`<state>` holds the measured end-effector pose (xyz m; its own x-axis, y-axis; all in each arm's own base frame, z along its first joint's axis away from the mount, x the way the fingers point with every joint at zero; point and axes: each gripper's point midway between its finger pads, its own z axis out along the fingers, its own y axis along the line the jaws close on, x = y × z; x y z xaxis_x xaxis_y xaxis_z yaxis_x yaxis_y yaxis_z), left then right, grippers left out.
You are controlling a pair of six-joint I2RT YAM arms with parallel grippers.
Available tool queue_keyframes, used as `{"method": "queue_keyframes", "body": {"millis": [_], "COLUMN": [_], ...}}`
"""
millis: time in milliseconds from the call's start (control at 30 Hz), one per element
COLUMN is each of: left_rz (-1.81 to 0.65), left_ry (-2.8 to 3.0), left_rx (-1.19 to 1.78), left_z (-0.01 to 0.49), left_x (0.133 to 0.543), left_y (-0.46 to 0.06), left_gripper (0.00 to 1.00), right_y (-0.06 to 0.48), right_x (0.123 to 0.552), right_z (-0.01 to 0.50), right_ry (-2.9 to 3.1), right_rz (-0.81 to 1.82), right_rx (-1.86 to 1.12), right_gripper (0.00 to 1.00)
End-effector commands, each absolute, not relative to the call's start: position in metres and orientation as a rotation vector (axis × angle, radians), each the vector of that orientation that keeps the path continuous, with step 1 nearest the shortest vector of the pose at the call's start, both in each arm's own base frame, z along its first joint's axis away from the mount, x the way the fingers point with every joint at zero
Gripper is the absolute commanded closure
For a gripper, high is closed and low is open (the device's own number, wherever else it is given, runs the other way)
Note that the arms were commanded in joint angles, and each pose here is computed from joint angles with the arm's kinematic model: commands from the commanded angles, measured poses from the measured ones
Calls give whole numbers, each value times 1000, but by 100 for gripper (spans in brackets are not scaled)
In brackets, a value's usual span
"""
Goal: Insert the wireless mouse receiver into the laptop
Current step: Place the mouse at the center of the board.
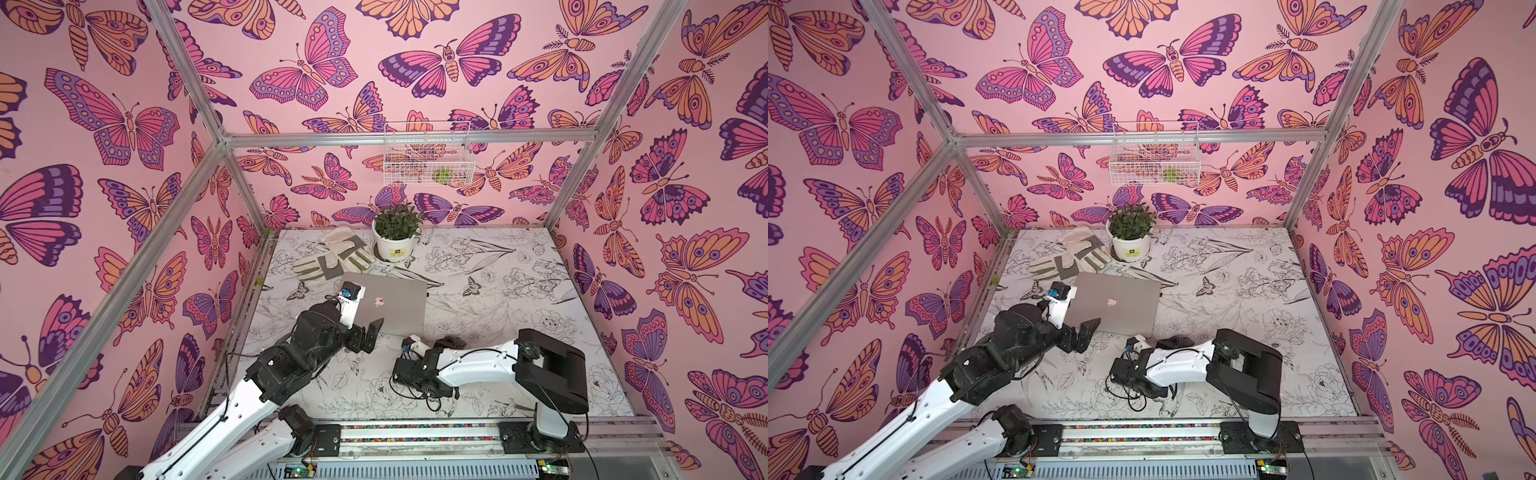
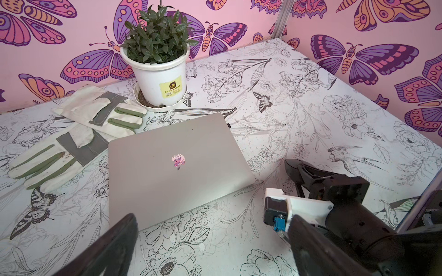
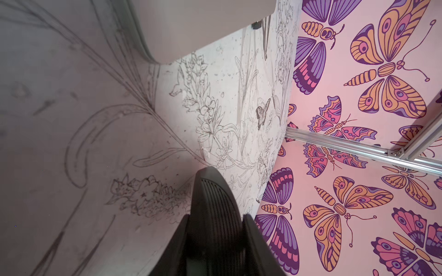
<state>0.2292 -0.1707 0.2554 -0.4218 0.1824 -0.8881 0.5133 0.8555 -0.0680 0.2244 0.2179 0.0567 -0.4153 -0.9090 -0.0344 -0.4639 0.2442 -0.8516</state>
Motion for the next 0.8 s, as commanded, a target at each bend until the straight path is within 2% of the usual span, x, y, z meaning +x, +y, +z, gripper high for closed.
{"method": "queue_keyframes", "body": {"millis": [0, 467, 633, 767], "left_rz": [-391, -363, -357, -352], "left_ry": [2026, 1998, 2001, 2008], "left_rx": [493, 506, 527, 530], "left_z": [253, 267, 270, 272], "left_x": [230, 233, 232, 230], "left_y": [-166, -162, -162, -159], "left_gripper": [1, 1, 1, 1], "right_y": [224, 230, 235, 245], "right_x": [226, 204, 184, 156], "right_z": [62, 34, 19, 8], "right_ry": [1951, 2019, 2166, 2335], "right_rz": [-1097, -1108, -985, -735], "right_rx": [-1200, -1348, -1443, -1536], "right_gripper": [61, 35, 29, 25]}}
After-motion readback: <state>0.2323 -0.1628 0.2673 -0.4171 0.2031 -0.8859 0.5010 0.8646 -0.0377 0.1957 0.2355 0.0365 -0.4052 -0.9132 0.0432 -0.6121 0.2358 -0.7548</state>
